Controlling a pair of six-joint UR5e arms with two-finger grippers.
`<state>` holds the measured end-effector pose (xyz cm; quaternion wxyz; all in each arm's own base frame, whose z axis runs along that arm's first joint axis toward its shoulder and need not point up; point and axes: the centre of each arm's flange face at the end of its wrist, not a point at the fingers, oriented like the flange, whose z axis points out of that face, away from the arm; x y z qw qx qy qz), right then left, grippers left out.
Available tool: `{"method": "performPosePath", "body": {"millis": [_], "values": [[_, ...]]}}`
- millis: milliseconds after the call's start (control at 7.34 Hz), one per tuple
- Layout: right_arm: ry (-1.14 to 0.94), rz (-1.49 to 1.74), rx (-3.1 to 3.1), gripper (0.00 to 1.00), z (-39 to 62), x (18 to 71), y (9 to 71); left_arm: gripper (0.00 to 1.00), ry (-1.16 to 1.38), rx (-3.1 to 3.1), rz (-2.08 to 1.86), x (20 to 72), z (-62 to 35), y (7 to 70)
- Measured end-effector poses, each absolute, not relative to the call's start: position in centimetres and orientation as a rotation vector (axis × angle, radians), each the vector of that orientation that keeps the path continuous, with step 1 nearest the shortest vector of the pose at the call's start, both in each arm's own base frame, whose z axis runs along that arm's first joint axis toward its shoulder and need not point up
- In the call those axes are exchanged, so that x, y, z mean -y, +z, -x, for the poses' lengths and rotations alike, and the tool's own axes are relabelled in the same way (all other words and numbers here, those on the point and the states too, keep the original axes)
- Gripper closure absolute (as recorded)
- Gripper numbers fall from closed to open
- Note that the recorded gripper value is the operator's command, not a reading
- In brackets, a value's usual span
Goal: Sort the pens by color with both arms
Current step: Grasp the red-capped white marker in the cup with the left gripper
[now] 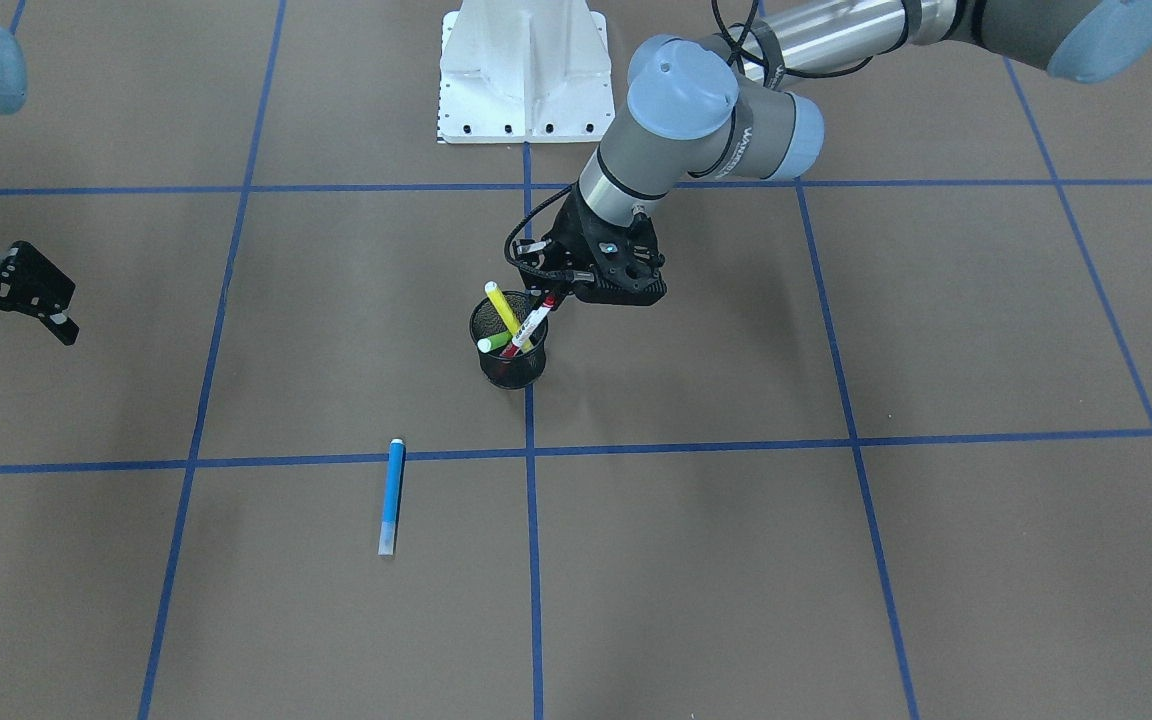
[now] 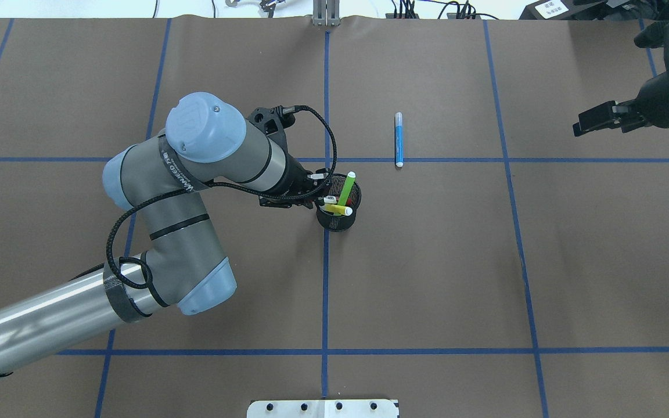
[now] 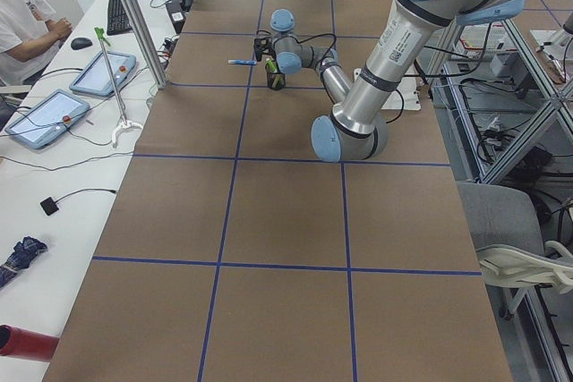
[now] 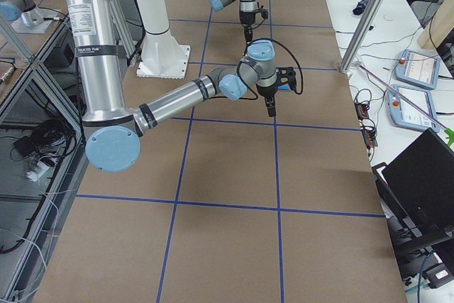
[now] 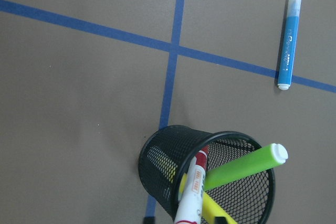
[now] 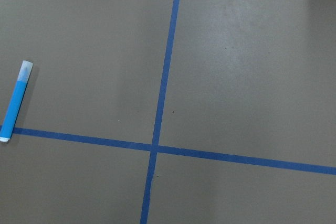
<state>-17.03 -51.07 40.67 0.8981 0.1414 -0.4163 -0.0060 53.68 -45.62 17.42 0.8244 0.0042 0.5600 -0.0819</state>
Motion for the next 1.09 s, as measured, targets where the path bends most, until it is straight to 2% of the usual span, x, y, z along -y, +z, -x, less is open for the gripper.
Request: {"method": "performPosePath", "body": {"millis": [681,1090], "values": [[-0.01,-0.303,0.857,0.01,16.7,51.3,40.5,1.0,-0.174,-1.263,-0.032,44.4,-50.9,14.1],[-0.009,-0.308,0.857,0.01,16.7,51.3,40.3,1.0,-0.215,-1.297,-0.057,43.7,-45.5,10.9]]}}
